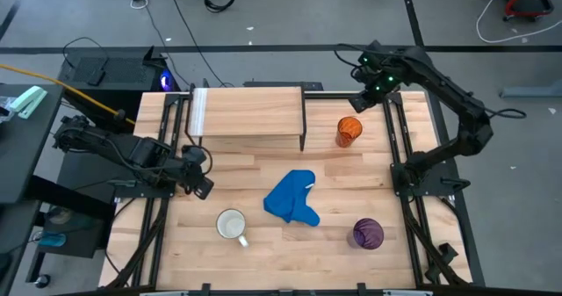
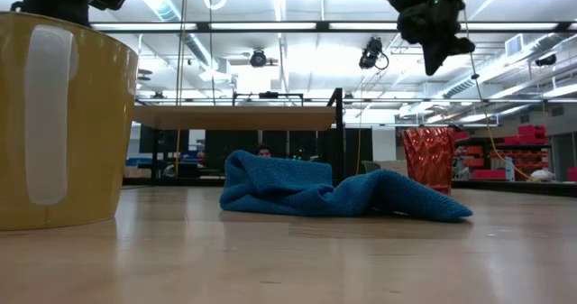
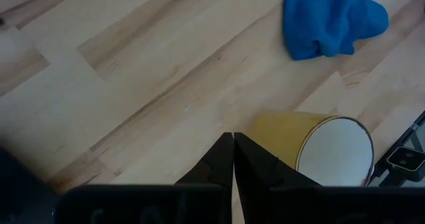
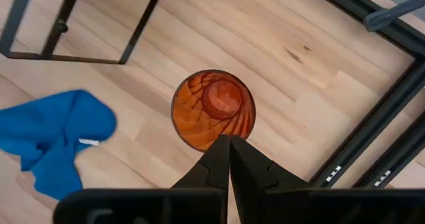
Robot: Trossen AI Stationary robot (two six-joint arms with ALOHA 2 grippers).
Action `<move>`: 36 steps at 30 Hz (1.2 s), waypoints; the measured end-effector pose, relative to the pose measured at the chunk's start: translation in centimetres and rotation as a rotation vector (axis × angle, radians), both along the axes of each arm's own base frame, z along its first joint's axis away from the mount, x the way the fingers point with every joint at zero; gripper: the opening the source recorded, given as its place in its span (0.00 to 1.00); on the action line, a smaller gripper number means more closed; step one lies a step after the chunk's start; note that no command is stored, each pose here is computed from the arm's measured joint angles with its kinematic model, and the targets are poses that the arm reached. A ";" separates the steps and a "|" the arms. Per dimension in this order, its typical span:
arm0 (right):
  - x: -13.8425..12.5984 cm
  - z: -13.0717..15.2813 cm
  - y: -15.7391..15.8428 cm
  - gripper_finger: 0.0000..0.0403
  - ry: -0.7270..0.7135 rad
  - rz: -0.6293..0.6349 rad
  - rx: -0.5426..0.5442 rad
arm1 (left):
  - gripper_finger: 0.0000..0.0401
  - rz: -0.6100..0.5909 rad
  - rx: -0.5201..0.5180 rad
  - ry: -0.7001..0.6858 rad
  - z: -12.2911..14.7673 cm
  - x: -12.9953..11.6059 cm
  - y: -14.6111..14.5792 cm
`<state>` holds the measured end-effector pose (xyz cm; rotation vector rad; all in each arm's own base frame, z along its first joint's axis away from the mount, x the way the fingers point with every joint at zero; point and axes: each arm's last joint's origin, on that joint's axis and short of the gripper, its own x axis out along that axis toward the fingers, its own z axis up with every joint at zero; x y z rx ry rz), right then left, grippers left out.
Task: Stack small to large cups/mugs on shelf
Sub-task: Move the orange glass to the center of the table
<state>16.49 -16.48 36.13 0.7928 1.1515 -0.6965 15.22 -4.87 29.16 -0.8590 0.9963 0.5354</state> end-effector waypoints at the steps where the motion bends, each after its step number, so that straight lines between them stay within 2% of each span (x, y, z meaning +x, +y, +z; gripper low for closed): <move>1: 0.1 -0.2 -0.1 0.07 0.006 0.006 0.004 | 0.06 0.002 0.004 -0.001 0.0 0.0 0.0; 12: 1.4 -1.9 -1.4 0.25 0.111 0.019 0.007 | 0.03 0.010 0.022 -0.007 0.0 0.0 0.1; 15: 1.2 -3.3 -1.3 0.28 0.142 0.016 0.019 | 0.03 0.009 0.022 -0.007 0.0 0.0 0.1; 20: 0.6 -6.5 -0.7 0.28 0.161 0.021 0.036 | 0.05 0.009 0.023 -0.007 0.0 0.0 0.1; 30: 0.5 -9.3 -0.6 0.28 0.134 -0.013 0.017 | 0.07 0.009 0.022 -0.007 0.0 0.0 0.1; 36: 0.6 -9.8 -0.8 0.28 0.116 -0.037 -0.001 | 0.05 0.010 0.022 -0.007 0.0 0.0 0.1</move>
